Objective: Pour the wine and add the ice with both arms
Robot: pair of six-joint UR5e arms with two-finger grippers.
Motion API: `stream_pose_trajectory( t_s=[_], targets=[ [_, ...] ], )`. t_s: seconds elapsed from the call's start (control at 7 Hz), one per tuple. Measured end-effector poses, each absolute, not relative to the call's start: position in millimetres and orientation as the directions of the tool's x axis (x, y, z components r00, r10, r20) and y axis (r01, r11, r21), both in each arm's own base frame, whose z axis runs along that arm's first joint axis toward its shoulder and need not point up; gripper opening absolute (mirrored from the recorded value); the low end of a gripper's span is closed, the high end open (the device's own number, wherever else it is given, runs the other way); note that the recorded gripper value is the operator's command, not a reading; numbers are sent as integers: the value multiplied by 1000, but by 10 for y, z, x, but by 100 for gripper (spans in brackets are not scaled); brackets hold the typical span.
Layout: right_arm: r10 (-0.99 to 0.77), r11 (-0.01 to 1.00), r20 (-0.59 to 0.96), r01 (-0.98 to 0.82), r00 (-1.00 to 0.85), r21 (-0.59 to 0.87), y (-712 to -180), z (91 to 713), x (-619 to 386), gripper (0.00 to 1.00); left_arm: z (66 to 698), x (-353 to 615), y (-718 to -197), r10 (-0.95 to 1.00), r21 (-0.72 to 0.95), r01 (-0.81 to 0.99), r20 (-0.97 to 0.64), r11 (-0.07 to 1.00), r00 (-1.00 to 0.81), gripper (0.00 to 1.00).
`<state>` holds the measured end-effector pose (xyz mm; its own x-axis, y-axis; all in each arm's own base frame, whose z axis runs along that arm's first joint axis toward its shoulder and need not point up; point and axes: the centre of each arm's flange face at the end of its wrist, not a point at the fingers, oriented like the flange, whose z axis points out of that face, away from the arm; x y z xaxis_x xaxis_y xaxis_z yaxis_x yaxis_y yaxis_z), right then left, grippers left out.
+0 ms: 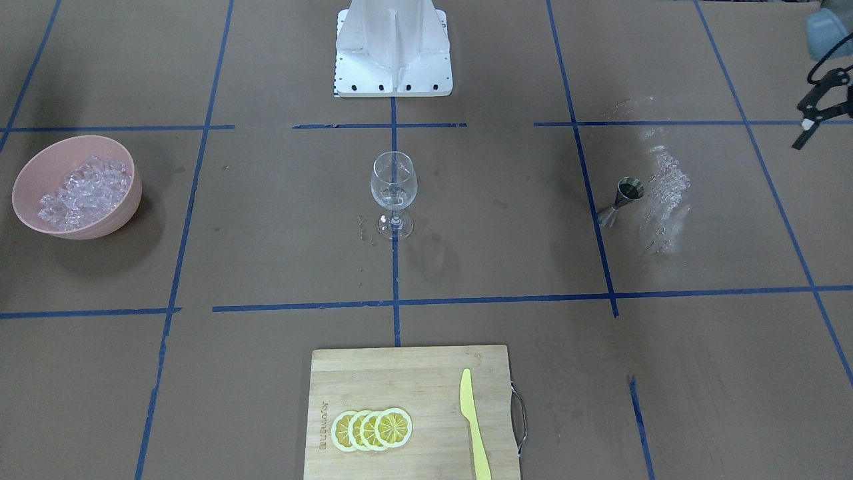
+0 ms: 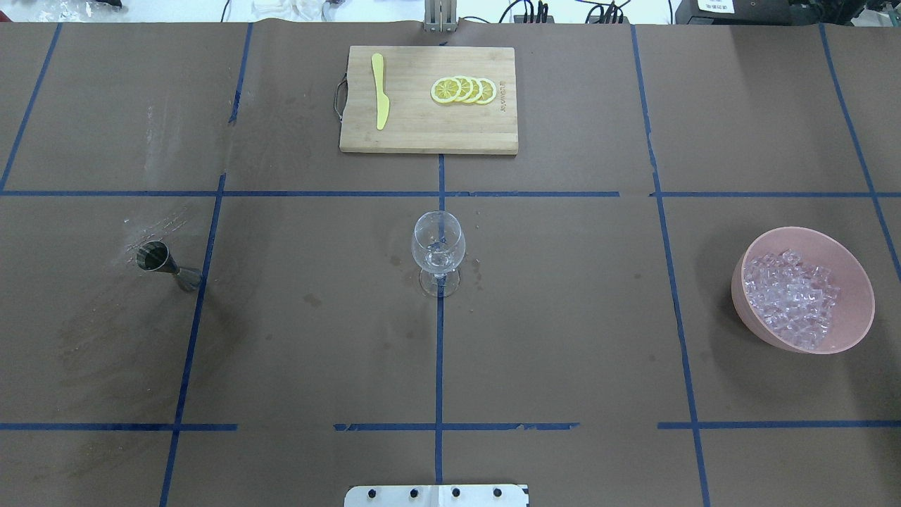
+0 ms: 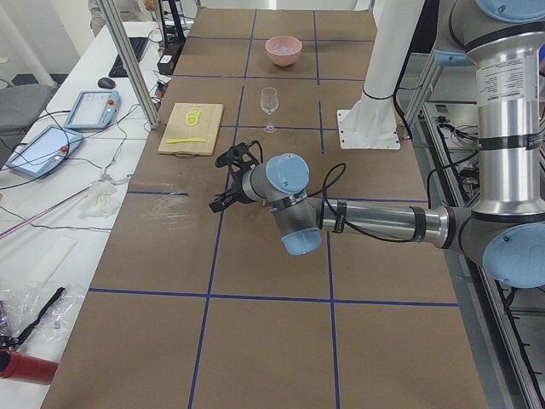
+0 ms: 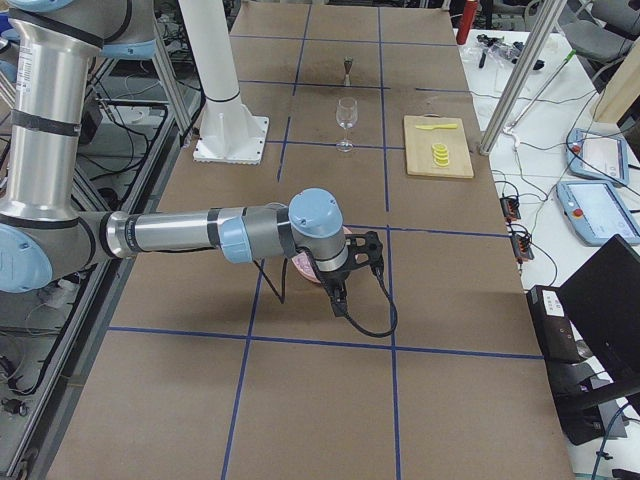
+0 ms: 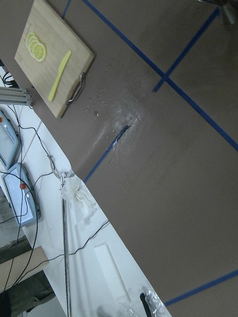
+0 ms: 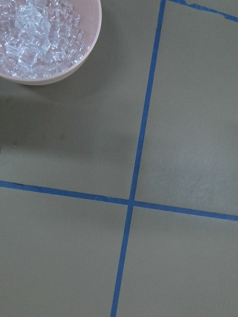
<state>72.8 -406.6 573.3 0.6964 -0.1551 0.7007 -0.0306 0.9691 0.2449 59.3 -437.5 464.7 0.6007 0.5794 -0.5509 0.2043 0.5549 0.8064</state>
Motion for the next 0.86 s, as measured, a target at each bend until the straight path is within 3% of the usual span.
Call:
stream_pose_trajectory(
  t_s=[0.43,0.86],
  targets=[
    [-145,971,704,-36,695,235,-4001,5787,726,100,4403,1720,-4148,414,726,411,-666,551,621,100],
    [-142,972,705,-36,695,232,-3972,5804,724,100,4440,2674,-3600,261,683,561,-713,468,651,100]
  ],
)
